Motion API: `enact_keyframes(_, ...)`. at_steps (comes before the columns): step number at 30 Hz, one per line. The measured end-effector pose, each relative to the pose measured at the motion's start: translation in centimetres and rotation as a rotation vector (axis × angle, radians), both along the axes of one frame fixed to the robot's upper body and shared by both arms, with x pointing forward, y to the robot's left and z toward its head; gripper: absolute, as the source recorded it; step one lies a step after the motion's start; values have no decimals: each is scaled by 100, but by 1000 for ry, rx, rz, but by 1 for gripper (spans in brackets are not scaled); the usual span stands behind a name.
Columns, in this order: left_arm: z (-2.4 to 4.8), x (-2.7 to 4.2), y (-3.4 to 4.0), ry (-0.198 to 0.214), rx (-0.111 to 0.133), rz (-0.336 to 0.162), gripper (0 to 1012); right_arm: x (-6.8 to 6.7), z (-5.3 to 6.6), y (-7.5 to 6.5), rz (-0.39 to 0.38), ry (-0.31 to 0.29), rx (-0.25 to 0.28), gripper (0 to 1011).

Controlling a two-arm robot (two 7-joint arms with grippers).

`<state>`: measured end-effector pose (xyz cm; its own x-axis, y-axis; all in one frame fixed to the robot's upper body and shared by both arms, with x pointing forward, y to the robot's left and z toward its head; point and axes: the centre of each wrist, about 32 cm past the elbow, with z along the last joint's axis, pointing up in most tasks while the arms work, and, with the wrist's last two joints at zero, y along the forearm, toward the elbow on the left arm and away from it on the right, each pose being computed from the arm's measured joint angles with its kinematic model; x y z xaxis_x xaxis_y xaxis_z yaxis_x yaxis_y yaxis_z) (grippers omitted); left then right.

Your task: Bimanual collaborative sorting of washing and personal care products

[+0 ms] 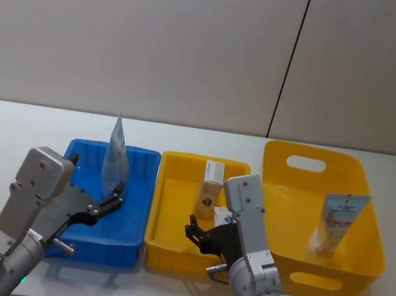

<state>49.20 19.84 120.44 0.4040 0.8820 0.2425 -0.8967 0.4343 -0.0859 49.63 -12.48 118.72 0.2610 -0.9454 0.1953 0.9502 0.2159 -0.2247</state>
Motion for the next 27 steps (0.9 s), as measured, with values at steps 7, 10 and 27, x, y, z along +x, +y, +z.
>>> enact_keyframes(7, 0, 0, 0, 0, 0, 0, 1001, 31, -39, 20, -6, 13, -3, 1003)
enact_keyframes(10, 0, 0, 0, 0, 0, 0, 1001, 37, -50, 22, -9, 16, -4, 1003)
enact_keyframes(27, 0, 0, 0, 0, 0, 0, 1001, 55, -115, 27, -33, 45, -14, 1003)
